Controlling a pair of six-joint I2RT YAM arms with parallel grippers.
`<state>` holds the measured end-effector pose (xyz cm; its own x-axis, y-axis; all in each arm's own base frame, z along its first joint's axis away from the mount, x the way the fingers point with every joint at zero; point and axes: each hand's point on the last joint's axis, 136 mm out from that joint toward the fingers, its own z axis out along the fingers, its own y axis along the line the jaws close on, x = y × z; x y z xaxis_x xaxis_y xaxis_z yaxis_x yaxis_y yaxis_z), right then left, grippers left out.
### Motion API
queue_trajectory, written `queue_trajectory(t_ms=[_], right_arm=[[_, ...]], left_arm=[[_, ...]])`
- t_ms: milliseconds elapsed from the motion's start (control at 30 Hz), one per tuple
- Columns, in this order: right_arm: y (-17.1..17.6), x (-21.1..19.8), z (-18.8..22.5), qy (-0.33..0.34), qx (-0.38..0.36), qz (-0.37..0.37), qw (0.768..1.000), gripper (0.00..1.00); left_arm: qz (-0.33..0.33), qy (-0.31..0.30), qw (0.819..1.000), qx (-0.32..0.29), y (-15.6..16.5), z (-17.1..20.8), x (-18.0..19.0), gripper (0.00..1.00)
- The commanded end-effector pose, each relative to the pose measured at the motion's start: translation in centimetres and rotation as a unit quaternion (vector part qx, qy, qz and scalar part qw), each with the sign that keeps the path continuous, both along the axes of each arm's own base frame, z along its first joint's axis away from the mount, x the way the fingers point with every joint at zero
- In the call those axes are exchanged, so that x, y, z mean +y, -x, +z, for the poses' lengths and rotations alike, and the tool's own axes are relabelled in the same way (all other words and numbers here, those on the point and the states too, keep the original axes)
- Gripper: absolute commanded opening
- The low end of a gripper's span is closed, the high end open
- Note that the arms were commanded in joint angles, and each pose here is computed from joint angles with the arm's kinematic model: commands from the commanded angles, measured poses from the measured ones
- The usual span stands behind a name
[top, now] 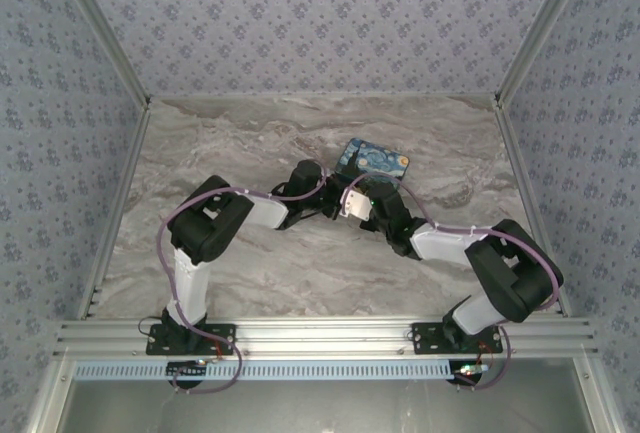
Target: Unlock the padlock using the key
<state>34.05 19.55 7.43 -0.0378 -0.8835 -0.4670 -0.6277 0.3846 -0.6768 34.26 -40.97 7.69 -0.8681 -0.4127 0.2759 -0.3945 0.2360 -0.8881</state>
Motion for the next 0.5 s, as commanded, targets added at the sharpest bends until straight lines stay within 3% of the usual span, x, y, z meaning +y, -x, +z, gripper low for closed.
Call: queue_trajectory(t_ms=[0,467], right_arm=[[-0.7,0.6,0.9,-0.026,-0.004,-0.007,1.000,0.01],[-0.3,2.0,2.5,-0.123,0.027,-0.052,0.991,0.00]], left_arm=[[-0.009,0.027,0.999,-0.024,0.1,2.6,-0.5,0.00],[-0.006,0.027,0.999,-0.025,0.0,2.6,-0.3,0.00]])
